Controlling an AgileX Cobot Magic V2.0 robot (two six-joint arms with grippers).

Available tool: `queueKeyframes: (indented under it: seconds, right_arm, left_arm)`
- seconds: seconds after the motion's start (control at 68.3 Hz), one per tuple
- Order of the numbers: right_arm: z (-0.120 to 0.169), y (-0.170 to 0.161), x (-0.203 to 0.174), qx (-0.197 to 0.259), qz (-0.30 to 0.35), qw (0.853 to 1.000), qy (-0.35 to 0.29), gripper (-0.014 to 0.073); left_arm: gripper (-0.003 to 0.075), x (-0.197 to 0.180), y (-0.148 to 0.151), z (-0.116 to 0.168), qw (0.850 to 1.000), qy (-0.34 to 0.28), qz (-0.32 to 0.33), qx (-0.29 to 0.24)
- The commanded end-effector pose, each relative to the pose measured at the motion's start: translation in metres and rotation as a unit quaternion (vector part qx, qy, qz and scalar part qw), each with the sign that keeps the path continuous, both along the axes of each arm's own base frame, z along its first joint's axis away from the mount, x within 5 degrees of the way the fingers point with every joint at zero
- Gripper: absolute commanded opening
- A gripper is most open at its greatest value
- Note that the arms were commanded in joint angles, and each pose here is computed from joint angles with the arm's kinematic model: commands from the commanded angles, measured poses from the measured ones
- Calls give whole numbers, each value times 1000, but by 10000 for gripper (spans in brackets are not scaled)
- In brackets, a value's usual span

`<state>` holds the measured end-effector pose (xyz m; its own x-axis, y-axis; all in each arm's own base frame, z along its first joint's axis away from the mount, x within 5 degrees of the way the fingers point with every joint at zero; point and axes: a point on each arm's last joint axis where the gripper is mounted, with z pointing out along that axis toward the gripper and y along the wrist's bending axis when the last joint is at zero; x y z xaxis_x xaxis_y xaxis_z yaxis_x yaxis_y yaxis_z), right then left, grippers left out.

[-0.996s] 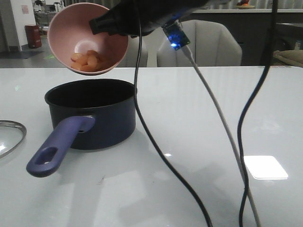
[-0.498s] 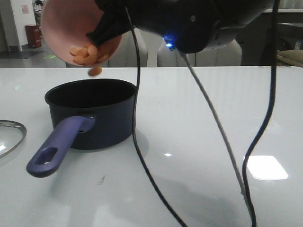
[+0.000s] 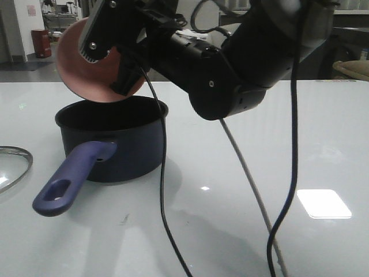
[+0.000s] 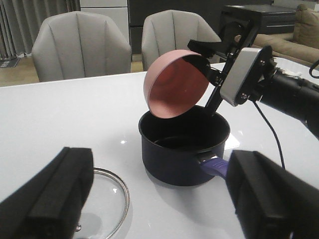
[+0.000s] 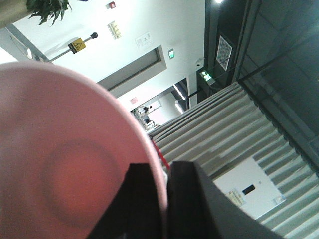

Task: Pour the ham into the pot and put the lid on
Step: 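Tilt the bowl to pour the ham slices into the pot, then carry the empty bowl back and set it on the table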

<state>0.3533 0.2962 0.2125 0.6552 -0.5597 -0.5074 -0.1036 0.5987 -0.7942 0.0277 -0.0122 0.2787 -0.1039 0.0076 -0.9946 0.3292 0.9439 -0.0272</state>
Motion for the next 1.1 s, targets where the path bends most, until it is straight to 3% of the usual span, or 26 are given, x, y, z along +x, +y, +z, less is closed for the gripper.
queueKeyframes:
  seconds: [0.0,0.132,0.293,0.483,0.703,0.864,1.084]
  right_arm:
    - [49,-12,-4,133,-3,990,-55,133]
    - [61,-22,-2,221,-6,975,-2,133]
    - [75,-27,-2,257,-1,963,74,133]
    - [85,-29,-5,227,-1,954,196,133]
    - [116,-60,-12,257,-26,904,340,133]
    - [132,-93,-17,222,-31,879,422,133]
    - [131,-132,-19,168,-53,845,505,134]
  left_arm:
    - [572,-1,0,15,999,-44,-2,-19]
    - [572,-1,0,15,999,-44,-2,-19]
    - [572,-1,0,15,999,-44,-2,-19]
    - [572,-1,0,15,999,-44,-2,-19]
    - [572,-1,0,15,999,-44,-2,-19]
    - [572,-1,0,15,999,-44,-2,-19]
    - [572,-1,0,15,999,-44,-2,-19]
